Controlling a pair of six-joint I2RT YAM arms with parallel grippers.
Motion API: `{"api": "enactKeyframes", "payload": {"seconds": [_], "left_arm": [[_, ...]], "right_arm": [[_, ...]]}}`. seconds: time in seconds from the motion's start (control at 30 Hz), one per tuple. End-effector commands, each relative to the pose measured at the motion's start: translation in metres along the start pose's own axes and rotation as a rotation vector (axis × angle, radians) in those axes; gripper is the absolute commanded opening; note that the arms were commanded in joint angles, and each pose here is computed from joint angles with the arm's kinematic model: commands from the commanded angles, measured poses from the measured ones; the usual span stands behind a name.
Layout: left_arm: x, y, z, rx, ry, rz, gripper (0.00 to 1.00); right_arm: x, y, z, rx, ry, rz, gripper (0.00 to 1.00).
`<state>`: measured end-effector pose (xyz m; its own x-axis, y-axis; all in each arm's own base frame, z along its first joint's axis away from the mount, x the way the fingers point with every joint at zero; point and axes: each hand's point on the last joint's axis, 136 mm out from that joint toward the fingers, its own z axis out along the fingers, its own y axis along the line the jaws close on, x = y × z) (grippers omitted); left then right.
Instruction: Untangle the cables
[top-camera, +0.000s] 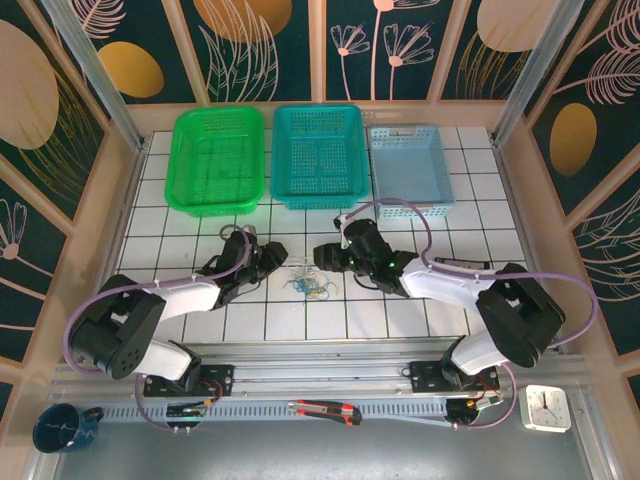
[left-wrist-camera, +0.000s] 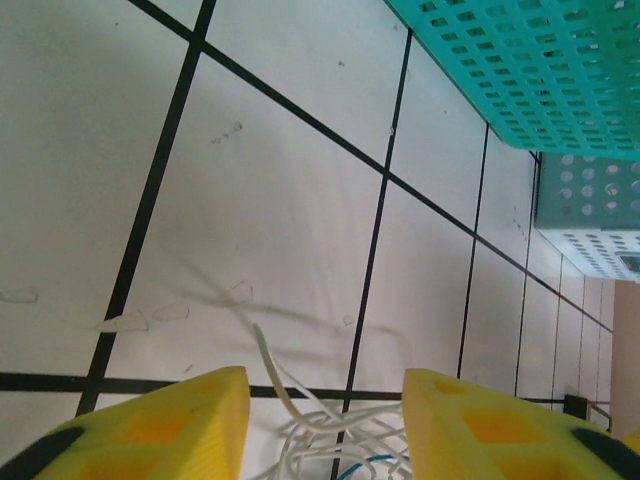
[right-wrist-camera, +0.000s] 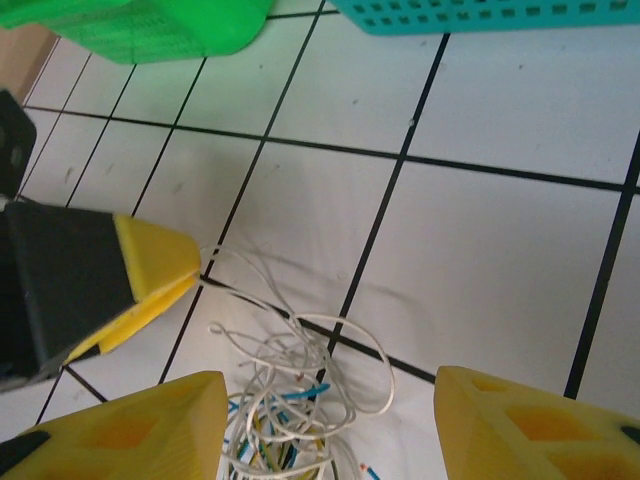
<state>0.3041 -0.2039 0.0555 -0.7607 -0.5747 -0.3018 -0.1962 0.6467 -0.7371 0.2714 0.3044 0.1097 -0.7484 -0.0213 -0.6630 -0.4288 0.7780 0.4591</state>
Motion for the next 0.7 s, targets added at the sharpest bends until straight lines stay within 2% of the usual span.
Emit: {"api": "enactKeyframes", "payload": {"seconds": [0.0,0.1,0.37,0.67], "left_arm": [[-0.007,-0.012,0.006,0.021,-0.021,-0.001,0.37],[-0.007,-0.015,0.010,0.024,-0.013,0.010,0.30],[-0.016,-0.032,0.009,0.040,-0.026,0.061,0.00],[-0.039,-0.083,-0.013,0.149,-0.090,0.161,0.00]], "right_arm": [[-0.007,0.010,-0.008,-0.055,-0.033,0.017,0.57],[-0.006,0.010,-0.011,-0.059,-0.036,0.020,0.57],[-0.013,0.016,-0.012,-0.080,-0.051,0.027,0.57],[-0.028,0.016,-0.011,-0.080,-0.083,0.040,0.57]]}}
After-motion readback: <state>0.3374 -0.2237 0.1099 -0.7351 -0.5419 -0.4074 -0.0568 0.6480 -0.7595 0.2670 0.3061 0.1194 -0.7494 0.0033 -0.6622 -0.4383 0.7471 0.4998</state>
